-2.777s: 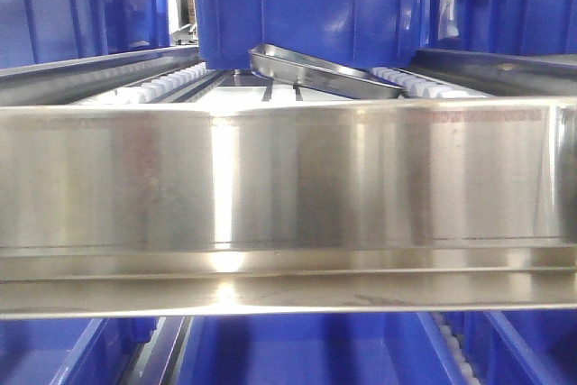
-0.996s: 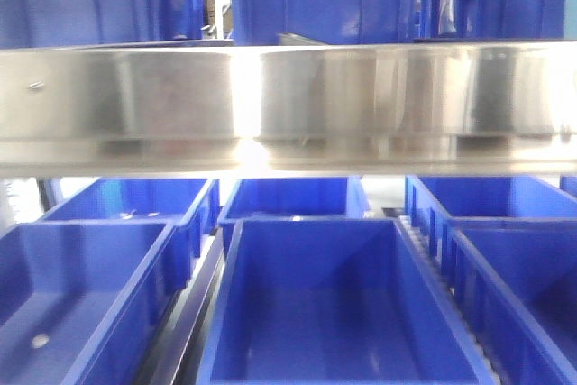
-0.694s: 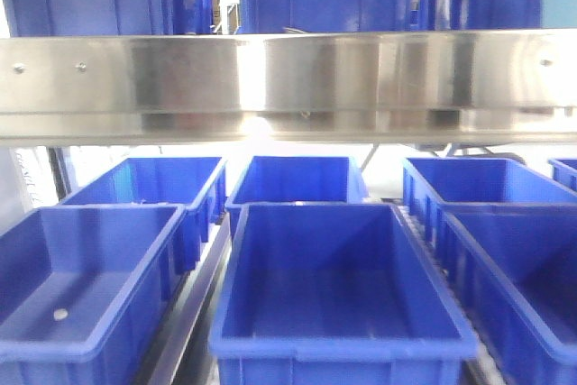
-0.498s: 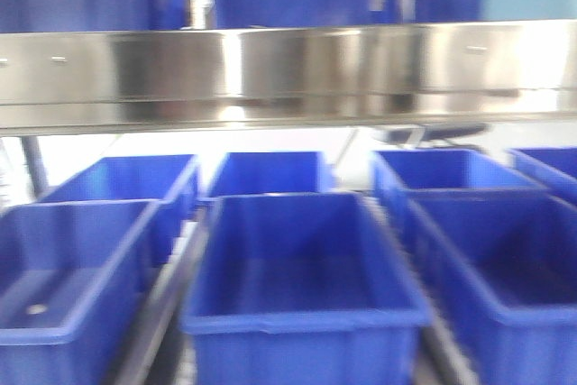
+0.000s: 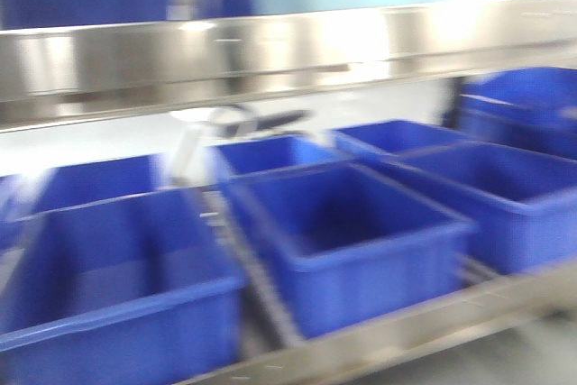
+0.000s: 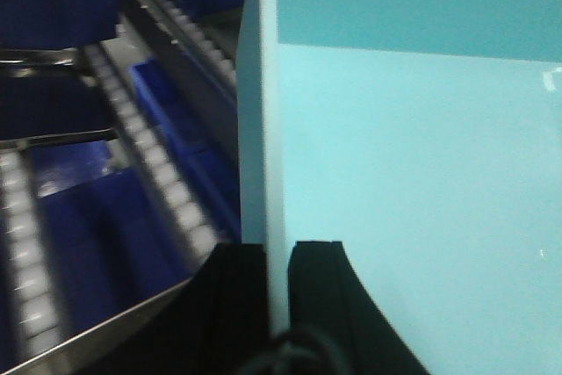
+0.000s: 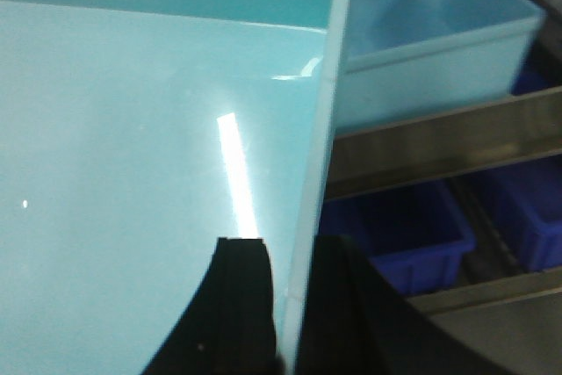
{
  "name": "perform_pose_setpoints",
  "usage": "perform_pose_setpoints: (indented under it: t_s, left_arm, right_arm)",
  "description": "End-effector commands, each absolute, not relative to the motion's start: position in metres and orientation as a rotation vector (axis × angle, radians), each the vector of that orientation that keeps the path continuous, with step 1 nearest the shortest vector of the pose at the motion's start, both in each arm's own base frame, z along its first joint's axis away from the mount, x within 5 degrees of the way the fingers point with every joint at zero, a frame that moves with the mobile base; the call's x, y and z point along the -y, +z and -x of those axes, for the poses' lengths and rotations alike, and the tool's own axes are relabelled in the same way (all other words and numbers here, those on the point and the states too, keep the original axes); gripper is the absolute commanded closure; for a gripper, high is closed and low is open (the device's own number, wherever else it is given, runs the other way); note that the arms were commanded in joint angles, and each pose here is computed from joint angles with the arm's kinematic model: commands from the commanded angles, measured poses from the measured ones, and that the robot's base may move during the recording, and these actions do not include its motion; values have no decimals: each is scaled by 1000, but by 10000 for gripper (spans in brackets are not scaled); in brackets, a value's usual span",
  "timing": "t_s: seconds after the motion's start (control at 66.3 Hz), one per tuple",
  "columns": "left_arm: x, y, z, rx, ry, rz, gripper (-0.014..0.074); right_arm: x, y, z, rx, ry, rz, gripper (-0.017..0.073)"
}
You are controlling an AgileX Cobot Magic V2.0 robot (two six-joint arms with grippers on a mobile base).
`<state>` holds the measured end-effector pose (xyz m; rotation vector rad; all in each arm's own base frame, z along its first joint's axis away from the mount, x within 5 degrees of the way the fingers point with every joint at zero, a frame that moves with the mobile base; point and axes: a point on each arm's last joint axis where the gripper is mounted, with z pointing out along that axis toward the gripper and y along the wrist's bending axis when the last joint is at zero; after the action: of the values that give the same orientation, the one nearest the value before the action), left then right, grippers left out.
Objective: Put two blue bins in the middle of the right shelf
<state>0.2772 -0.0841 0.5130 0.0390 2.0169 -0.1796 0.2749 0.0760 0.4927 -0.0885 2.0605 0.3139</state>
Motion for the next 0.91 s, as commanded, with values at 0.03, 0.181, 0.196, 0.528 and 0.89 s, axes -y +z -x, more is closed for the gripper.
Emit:
perform_pose_setpoints:
  t_s: [0.03, 0.181, 0.196, 0.528, 0.89]
  left_arm:
    - [79, 526, -274, -1925, -157, -41, 704]
    - [79, 526, -274, -1925, -157, -41, 704]
    - [79, 526, -274, -1925, -157, -41, 704]
    - [79, 526, -274, -1925, -157, -41, 704]
    - [79, 526, -274, -1923, -147, -42, 704]
  right_arm:
    - [-71, 501, -270, -2018, 270, 108, 725]
    - [-71, 501, -270, -2018, 270, 108, 725]
    - [-71, 501, -270, -2018, 270, 108, 725]
    - [-71, 501, -270, -2018, 270, 108, 725]
    - [-71, 501, -270, -2018, 270, 108, 725]
